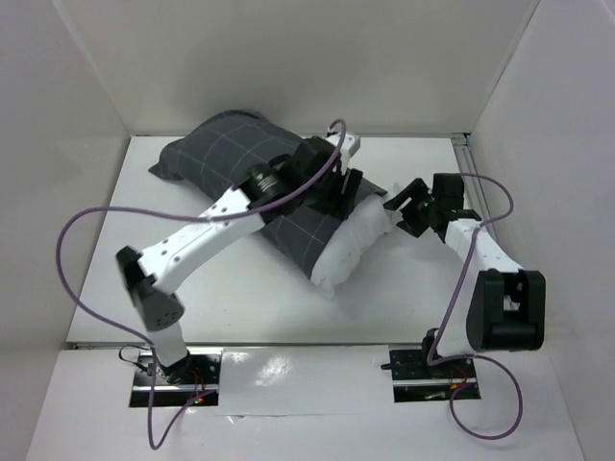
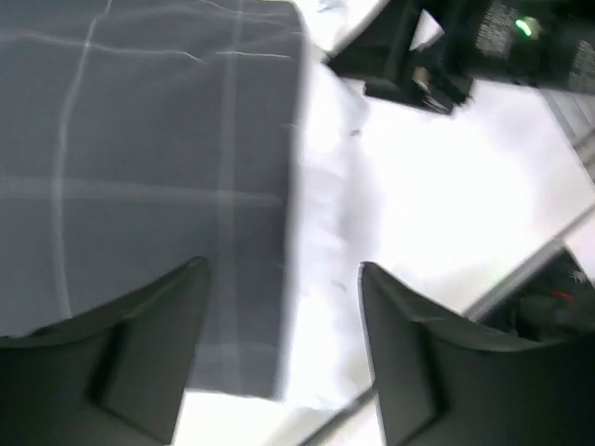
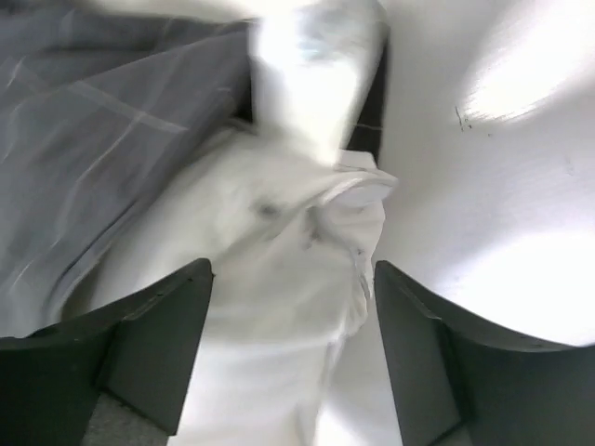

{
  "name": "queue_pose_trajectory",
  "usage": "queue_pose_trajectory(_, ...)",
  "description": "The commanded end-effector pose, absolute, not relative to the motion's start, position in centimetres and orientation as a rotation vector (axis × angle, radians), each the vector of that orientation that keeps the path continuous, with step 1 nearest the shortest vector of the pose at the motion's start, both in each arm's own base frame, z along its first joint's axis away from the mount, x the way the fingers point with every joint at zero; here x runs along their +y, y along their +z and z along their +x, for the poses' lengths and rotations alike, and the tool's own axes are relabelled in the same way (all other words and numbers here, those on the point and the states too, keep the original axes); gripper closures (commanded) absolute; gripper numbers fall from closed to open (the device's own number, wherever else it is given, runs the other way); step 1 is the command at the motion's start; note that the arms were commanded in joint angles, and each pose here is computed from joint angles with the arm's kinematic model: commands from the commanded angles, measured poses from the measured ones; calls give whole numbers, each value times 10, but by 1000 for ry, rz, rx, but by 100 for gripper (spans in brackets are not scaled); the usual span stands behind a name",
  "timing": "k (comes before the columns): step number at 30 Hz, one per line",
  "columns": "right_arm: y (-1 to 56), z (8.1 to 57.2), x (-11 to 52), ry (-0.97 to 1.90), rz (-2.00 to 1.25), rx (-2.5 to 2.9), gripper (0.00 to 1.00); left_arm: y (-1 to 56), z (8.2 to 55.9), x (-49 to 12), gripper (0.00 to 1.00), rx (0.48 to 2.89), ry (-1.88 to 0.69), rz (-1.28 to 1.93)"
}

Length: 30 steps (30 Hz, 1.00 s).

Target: Put the pillow into the pillowcase

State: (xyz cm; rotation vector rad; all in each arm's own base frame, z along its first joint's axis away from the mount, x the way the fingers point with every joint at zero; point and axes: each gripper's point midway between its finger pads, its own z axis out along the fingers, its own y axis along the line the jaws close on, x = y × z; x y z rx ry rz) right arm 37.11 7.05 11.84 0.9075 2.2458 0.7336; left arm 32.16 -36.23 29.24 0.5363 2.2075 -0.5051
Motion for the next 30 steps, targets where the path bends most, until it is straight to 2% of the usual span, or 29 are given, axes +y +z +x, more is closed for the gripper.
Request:
queue_pose_trajectory(1,162,352,65,727,733,2183,21,278,298,-344,20,2229,-393,474)
queue_pose_trajectory(2,160,342,63,701,721,2204,19,270,295,-346,15,2242,-378,451)
queue_pose_trajectory(5,169,320,65,693,647,2202,12,254,286,-355,10,2250,-326,459)
queue_pose_trajectory(11,173,277,91,809,442,2254,9,211,283,-338,12,2286,-97,399)
queue_pose_trajectory(18,153,247,146,1022,317,2302,7,199,296,-307,24,2285,87,304)
queue_pose_trajectory(23,142,245,187,1105,272,2300,6,197,299,-301,35,2303,95,284)
queue_pose_trajectory(24,134,245,199,1103,264,2323,7,196,297,-302,52,2312,87,306)
queue_pose_trajectory(25,138,251,207,1121,239,2291,7,199,296,-303,63,2313,69,306)
queue_pose_trajectory(27,128,257,221,1136,234,2301,10,200,295,-307,95,2332,32,341)
queue_pose_trajectory(28,134,267,232,1132,194,2237,12,204,294,-312,100,2334,-2,344)
queue_pose_trajectory(29,133,273,238,1131,195,2215,15,207,285,-319,100,2364,-73,387)
queue_pose_trajectory(30,125,282,242,1110,203,2219,28,227,283,-326,100,2333,-152,421)
